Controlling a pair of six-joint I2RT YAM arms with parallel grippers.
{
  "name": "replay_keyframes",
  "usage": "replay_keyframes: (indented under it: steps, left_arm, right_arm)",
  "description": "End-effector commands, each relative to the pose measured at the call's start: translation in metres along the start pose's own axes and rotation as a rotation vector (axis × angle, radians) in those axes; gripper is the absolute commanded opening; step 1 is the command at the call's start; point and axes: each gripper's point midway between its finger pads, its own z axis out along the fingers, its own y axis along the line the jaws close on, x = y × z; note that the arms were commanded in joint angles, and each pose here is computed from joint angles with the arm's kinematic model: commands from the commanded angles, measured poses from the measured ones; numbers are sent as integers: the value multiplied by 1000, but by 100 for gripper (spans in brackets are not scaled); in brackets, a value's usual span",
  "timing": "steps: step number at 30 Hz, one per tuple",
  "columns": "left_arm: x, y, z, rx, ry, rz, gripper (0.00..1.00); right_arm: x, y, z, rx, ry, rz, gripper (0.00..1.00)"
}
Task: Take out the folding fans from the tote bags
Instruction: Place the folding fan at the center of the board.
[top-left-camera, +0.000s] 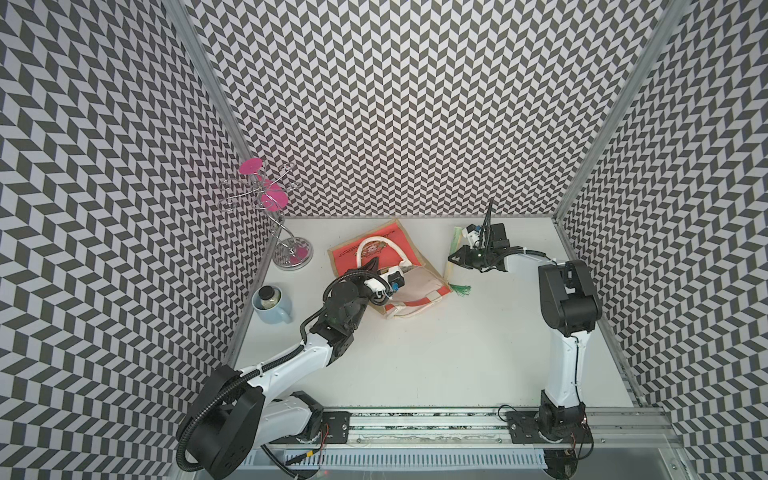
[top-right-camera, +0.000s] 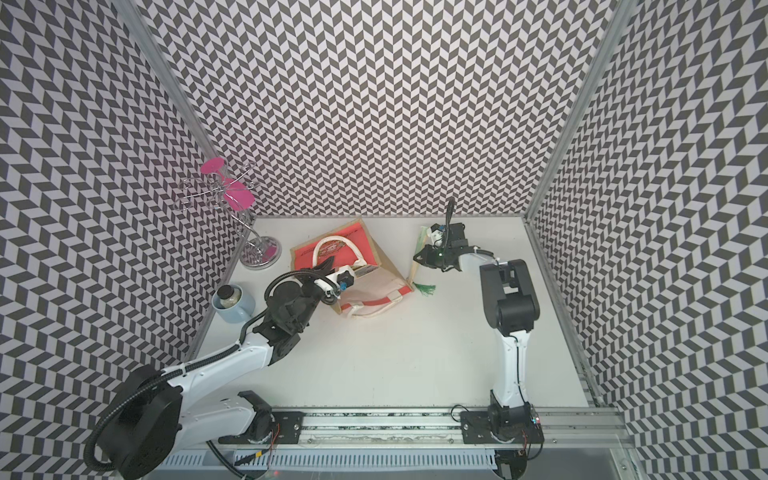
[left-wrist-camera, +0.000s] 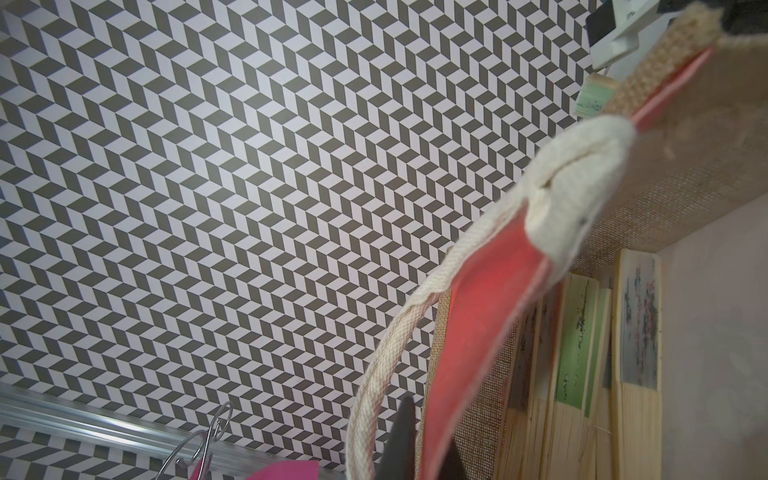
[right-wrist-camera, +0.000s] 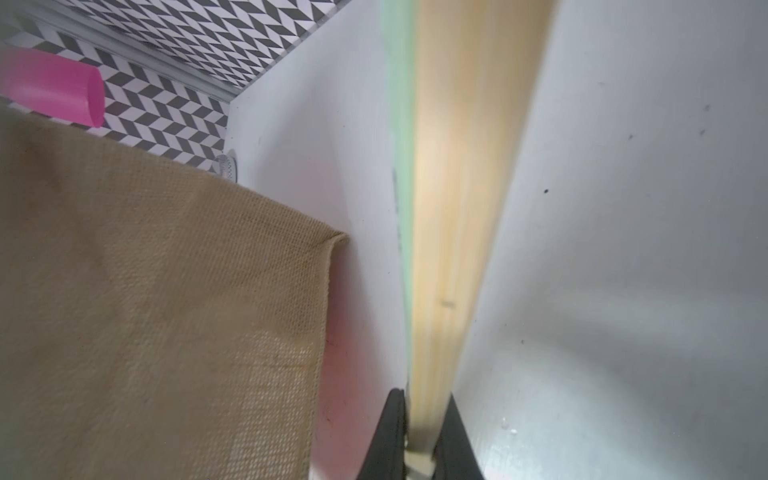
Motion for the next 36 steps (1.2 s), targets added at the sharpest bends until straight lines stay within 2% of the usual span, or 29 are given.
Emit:
replay_keyframes:
  steps: [1,4,8,11,14,17,22,26,30,36]
  left_arm:
    - [-11,-12,-2,40,-28,12,0]
    - [-16,-21,0,74,-28,35,0]
    - [-22,-22,-2,94,-50,29,0]
    - [-24,-25,-3,116,-56,21,0]
    - [-20,-30,-1,130,-37,12,0]
    - [-17,-32,1,134,-22,6,0]
    - [-23,-23,4,112,-28,-27,0]
    - [-31,-17,6,110,-48,-64,0]
    - [-34,-13,11,105,-47,-92,0]
    - [-37,-10,16,96,-48,-124,0]
  right_arm:
    - [5,-32,6,132,17,-5,27]
    - [2,-49,0,217,-2,15,44]
    - [0,-56,-16,269,-29,46,49]
    - [-1,-40,-37,285,-87,33,49]
    - [-1,3,-69,229,-200,-26,45]
    - [14,61,-104,155,-332,-116,42]
    - [66,146,-141,32,-474,-251,43]
    - [108,183,-156,-107,-535,-286,42]
    - [138,201,-145,-165,-524,-313,42]
    - [159,208,-88,-185,-362,-293,37]
